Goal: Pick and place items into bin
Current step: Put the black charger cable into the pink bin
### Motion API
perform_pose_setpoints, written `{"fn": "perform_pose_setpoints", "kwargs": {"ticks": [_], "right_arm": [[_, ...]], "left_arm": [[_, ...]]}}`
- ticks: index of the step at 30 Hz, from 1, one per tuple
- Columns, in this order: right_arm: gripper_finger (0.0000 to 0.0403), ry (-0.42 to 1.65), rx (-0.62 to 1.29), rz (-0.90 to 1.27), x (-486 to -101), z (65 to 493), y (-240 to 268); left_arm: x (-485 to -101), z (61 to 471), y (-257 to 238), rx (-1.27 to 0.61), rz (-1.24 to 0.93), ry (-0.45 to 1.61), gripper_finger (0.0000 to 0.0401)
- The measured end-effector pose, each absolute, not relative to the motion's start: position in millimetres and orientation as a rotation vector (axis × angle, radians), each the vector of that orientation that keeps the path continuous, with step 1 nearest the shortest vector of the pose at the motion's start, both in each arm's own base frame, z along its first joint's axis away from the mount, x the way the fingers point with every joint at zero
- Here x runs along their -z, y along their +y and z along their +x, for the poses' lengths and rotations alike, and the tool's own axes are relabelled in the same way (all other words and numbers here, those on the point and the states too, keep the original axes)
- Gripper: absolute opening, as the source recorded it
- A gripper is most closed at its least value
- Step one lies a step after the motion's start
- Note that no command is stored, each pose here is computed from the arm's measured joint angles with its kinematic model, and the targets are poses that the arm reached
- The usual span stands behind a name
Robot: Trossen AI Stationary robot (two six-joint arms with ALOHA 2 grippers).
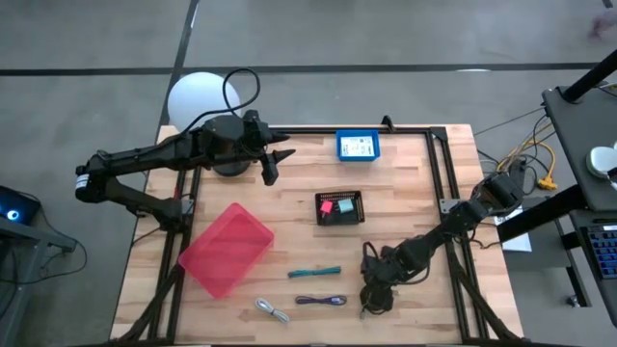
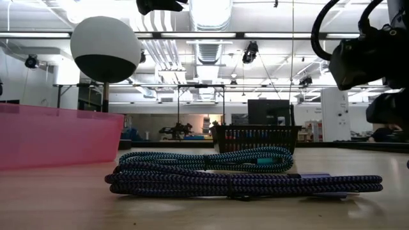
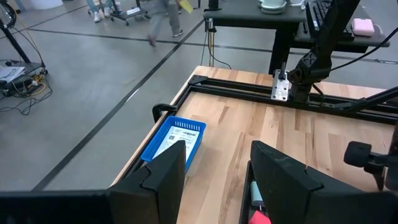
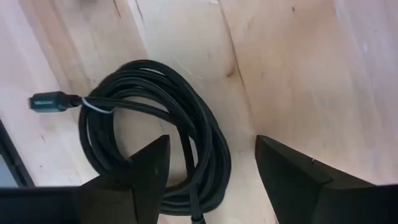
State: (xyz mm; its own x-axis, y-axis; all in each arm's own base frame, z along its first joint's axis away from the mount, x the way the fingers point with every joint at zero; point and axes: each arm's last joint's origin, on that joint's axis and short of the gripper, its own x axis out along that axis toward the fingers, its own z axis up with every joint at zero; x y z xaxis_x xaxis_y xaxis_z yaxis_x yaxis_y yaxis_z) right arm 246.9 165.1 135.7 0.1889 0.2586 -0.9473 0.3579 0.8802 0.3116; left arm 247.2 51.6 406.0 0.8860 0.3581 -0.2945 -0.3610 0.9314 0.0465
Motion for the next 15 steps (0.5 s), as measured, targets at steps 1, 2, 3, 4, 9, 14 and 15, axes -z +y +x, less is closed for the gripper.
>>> {"fn": "perform_pose_setpoints", "kwargs": {"ticks": [1,2,3,4,9,14,15], "right_arm": [[0.0220,1.395,0.071,0.535,-135.5,247.1,165.3],[0.0216,1.391,0.067,0.538,-135.2,247.3,165.4],[0.0210,1.389,0.063,0.540,-135.2,247.5,165.6],[0.0202,1.391,0.060,0.540,-135.0,247.4,165.6],[0.0139,1.408,0.051,0.545,-133.1,245.9,165.2],[0.0058,1.429,0.032,0.548,-132.0,245.0,165.5],[0.0041,1.432,0.029,0.550,-132.0,244.9,165.7]], "left_arm": [[-406.0,247.2,51.6,-0.374,-0.010,0.304,0.0167],[-406.0,247.2,51.6,-0.374,-0.009,0.304,0.0167],[-406.0,247.2,51.6,-0.374,-0.009,0.305,0.0167],[-406.0,247.2,51.6,-0.374,-0.009,0.305,0.0167],[-406.0,247.2,51.6,-0.374,-0.009,0.305,0.0167],[-406.0,247.2,51.6,-0.374,-0.009,0.304,0.0167],[-406.0,247.2,51.6,-0.374,-0.009,0.304,0.0167]]}}
